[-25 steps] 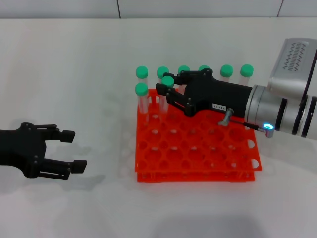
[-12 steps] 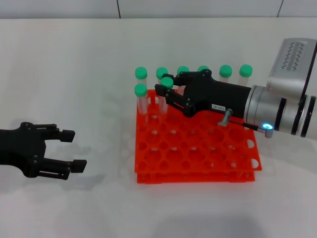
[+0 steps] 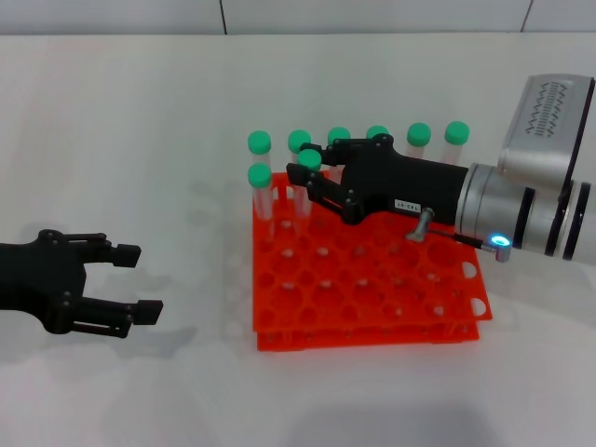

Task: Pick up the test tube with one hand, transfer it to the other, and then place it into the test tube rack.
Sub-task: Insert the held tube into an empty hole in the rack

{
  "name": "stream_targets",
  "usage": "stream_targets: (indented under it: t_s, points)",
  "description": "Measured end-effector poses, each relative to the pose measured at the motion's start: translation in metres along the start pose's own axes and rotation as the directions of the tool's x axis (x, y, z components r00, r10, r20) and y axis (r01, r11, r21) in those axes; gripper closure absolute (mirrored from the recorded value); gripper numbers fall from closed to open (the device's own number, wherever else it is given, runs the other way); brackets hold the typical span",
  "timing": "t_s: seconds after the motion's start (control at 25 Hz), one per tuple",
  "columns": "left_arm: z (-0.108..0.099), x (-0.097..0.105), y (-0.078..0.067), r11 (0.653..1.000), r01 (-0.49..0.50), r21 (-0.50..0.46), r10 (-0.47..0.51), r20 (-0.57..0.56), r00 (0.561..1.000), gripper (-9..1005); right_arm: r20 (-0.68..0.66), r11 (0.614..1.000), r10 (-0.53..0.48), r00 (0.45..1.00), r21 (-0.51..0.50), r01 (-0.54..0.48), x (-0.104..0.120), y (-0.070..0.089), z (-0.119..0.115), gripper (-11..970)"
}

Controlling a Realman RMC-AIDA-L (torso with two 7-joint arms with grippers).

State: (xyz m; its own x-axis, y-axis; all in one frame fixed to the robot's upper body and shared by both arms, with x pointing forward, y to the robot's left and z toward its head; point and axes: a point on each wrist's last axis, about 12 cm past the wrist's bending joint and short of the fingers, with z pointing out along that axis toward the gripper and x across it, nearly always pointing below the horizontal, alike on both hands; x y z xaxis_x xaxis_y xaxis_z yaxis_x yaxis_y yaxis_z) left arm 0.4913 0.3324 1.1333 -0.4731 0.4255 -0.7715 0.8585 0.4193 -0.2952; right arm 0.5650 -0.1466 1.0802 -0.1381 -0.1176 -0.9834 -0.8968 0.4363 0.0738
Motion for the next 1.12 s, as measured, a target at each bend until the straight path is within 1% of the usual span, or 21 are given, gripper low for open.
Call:
stream_targets:
  t_s: [0.88, 1.08, 1.12]
  points:
    - [0.0009, -0.0020, 0.0006, 1.000, -0.005, 0.003, 0.005, 0.001, 1.000, 116, 0.014, 0.999, -0.002, 1.000, -0.039, 0.002, -0.0057, 0.0022, 0.0023, 603]
    - [0.0005, -0.0022, 0.0009, 1.000, -0.006, 0.002, 0.006, 0.000, 1.000, 116, 0.022, 0.999, -0.002, 1.000, -0.054, 0.004, -0.0067, 0.0035, 0.0019, 516]
    - [0.0000, -0.0019, 0.0008, 1.000, -0.005, 0.001, 0.005, 0.001, 1.000, 116, 0.024, 0.998, -0.003, 1.000, -0.057, 0.004, -0.0070, 0.0037, 0.0016, 514]
